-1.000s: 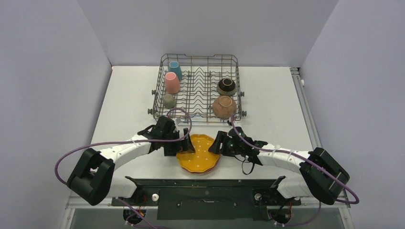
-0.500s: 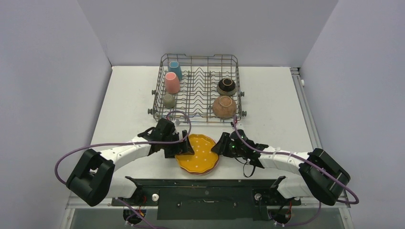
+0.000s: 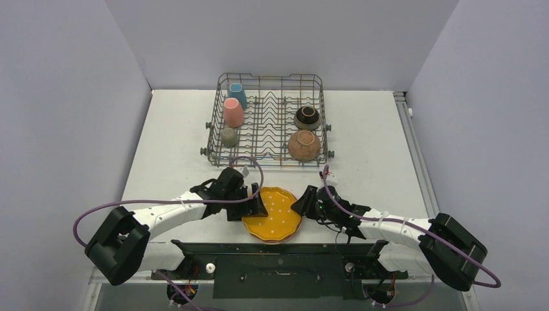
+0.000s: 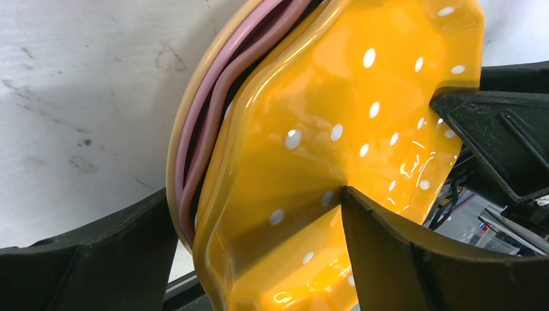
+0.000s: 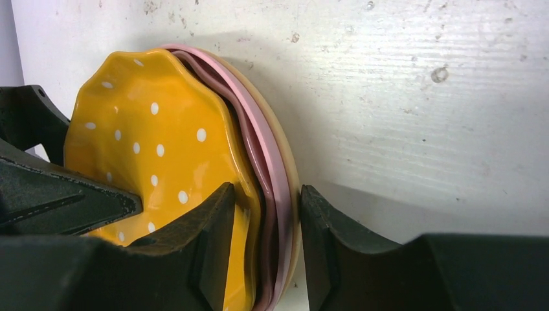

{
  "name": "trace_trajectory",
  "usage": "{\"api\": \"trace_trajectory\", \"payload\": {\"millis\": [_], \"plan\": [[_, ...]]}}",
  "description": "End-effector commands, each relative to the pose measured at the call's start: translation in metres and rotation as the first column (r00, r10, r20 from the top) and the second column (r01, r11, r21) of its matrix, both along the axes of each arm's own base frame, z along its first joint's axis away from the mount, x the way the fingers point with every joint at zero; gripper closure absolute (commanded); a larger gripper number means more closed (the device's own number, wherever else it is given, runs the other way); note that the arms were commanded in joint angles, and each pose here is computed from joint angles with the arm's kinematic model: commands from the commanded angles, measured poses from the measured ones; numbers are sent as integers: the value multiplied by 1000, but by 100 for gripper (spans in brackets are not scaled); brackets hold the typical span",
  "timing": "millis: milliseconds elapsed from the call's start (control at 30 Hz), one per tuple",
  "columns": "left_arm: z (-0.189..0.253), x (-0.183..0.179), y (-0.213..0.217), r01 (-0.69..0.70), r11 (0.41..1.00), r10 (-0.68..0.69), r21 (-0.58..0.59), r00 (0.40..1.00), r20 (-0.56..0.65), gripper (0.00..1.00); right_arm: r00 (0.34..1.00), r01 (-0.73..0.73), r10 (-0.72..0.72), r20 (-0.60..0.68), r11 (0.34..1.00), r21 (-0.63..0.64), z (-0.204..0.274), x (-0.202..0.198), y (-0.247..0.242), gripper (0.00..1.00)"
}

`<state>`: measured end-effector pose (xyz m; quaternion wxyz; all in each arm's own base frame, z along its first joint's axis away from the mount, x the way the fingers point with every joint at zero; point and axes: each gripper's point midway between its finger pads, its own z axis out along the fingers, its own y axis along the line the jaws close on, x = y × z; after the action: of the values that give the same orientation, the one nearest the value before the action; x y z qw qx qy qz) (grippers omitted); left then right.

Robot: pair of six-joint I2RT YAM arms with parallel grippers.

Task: Load the mixed dishes into the dish rack
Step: Move the plate to the corner of the board.

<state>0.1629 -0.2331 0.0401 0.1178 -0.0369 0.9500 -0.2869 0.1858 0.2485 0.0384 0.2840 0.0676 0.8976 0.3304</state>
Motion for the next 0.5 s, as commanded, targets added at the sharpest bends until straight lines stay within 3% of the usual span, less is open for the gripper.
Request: {"api": "trace_trajectory", "payload": {"millis": [0,467], "plan": [[21,-22,-39,152,982,-145,-108,987,69,50,994,-106,108,-22,991,81,10,-32,21,76],[32,-60,-57,198,972,-187,-123,978,96,53,990,-142,142,6,984,109,19,-69,17,77]]}}
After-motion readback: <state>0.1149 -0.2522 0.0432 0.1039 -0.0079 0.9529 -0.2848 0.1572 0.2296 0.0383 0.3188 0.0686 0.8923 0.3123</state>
